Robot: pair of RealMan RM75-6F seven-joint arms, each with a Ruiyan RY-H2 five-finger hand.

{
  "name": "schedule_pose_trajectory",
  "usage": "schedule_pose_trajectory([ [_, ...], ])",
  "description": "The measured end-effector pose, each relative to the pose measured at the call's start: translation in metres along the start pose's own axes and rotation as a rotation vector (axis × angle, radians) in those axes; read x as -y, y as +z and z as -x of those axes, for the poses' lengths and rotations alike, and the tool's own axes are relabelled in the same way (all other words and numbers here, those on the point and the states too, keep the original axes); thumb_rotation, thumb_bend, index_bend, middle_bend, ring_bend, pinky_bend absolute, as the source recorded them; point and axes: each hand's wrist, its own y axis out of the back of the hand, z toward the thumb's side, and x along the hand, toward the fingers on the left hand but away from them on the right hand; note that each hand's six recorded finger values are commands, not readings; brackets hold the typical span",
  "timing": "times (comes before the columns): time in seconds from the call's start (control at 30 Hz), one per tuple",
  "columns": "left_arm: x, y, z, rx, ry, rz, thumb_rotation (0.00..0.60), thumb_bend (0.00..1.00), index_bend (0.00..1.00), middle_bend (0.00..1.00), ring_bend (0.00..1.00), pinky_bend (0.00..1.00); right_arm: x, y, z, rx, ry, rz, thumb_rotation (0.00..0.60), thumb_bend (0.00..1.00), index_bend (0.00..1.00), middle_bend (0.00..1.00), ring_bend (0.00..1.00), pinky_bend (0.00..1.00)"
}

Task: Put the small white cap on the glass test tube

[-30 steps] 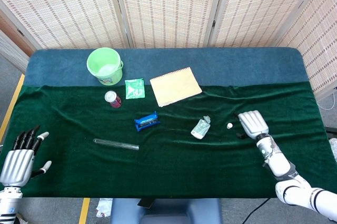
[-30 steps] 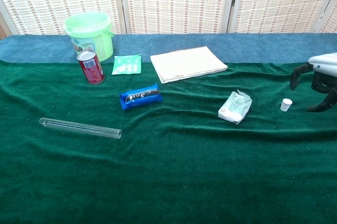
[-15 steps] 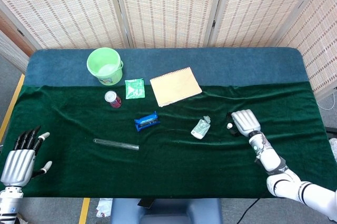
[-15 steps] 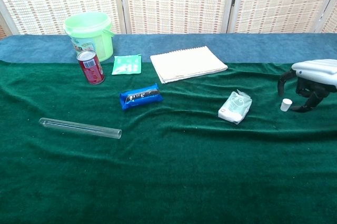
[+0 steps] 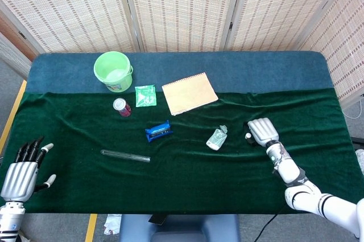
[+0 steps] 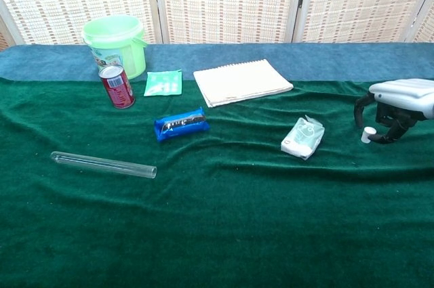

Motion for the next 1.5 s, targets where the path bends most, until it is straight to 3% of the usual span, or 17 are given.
schedule_pose_trajectory([
  [0.27, 0.0, 0.0, 0.0, 0.001, 0.0, 0.0, 0.6, 0.27, 0.19, 0.05, 0.06, 0.0, 0.0, 0.0, 0.0, 0.002, 0.0, -0.003, 0.6, 0.42, 0.47, 0.96, 1.0, 1.0],
  [0.67, -0.001, 0.002, -0.004, 0.012, -0.001, 0.014, 0.6, 0.27, 0.19, 0.05, 0.06, 0.0, -0.007, 0.003, 0.001, -0.001, -0.009, -0.004, 0.6, 0.52, 0.65, 0.98, 1.0, 1.0],
  [0.97, -0.008, 0.018, -0.032, 0.104, -0.015, 0.031, 0.6, 0.29, 0.25, 0.14, 0.15, 0.01, -0.034, 0.004, -0.015, -0.03, -0.016, 0.041, 0.6, 0.6, 0.7, 0.99, 1.0, 1.0],
  [1.1, -0.008, 0.027, -0.054, 0.155, -0.039, 0.02, 0.6, 0.32, 0.29, 0.25, 0.26, 0.12, -0.058, -0.001, -0.031, -0.038, -0.036, 0.04, 0.6, 0.61, 0.7, 0.99, 1.0, 1.0],
  [1.3, 0.001, 0.048, -0.086, 0.225, -0.077, 0.009, 0.6, 0.34, 0.34, 0.48, 0.46, 0.49, -0.085, -0.008, -0.059, -0.032, -0.078, 0.044, 0.6, 0.61, 0.71, 0.99, 1.0, 1.0],
  [1.37, 0.006, 0.058, -0.093, 0.246, -0.099, -0.001, 0.6, 0.34, 0.36, 0.56, 0.53, 0.59, -0.089, -0.011, -0.066, -0.024, -0.089, 0.045, 0.6, 0.61, 0.71, 0.99, 1.0, 1.0],
  [1.5, 0.017, 0.081, -0.104, 0.285, -0.149, -0.015, 0.6, 0.34, 0.37, 0.68, 0.63, 0.68, -0.09, -0.018, -0.078, -0.009, -0.094, 0.05, 0.6, 0.61, 0.71, 0.99, 1.0, 1.0],
])
